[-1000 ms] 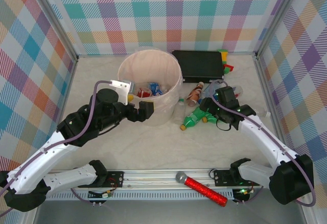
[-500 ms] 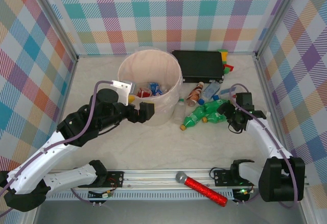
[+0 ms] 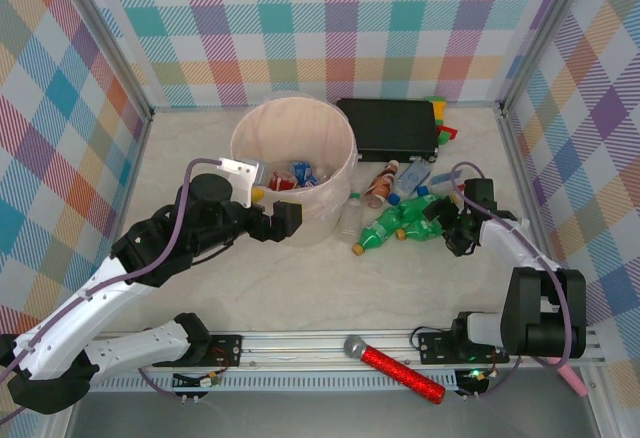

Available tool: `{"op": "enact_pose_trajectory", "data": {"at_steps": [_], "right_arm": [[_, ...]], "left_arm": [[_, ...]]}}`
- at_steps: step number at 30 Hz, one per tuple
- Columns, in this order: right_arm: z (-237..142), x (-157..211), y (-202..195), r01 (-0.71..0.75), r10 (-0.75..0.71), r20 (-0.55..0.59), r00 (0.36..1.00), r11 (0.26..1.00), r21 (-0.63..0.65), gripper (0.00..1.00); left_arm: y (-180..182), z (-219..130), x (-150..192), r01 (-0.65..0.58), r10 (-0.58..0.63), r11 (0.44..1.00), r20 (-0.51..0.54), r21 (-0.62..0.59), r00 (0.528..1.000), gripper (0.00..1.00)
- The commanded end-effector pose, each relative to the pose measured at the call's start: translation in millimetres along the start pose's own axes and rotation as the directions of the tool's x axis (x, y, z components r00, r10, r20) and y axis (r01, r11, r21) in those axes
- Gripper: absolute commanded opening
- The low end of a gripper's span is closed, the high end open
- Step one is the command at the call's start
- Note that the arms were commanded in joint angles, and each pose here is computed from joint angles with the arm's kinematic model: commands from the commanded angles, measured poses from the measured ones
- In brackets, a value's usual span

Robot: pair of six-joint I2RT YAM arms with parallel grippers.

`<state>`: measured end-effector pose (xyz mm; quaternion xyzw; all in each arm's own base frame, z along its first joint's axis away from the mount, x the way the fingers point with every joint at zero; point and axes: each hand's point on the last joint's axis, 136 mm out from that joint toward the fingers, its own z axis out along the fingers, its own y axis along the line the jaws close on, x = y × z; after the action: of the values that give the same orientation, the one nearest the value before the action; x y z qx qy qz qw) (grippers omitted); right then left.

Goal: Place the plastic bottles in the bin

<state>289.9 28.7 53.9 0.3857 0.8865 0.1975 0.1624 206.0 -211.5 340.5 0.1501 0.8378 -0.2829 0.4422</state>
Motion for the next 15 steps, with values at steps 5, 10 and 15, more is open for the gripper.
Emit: {"op": "enact_pose_trajectory", "data": {"at_steps": [5, 10, 15], "right_arm": [[18, 3, -13, -0.020, 0.021, -0.034, 0.999, 0.999, 0.025, 0.84], [23, 4, -16, -0.020, 0.022, -0.044, 0.999, 0.999, 0.036, 0.78], [14, 2, -15, -0.002, 0.002, -0.011, 1.000, 1.000, 0.024, 0.65]], "left_arm": [[-4, -5, -4, -0.026, 0.026, 1.000, 0.009, 0.013, 1.000, 1.00], [-4, -7, -5, -0.025, 0.025, 1.000, 0.013, 0.014, 1.000, 1.00], [-3, -7, -5, -0.027, 0.026, 1.000, 0.015, 0.008, 1.000, 1.00]]}}
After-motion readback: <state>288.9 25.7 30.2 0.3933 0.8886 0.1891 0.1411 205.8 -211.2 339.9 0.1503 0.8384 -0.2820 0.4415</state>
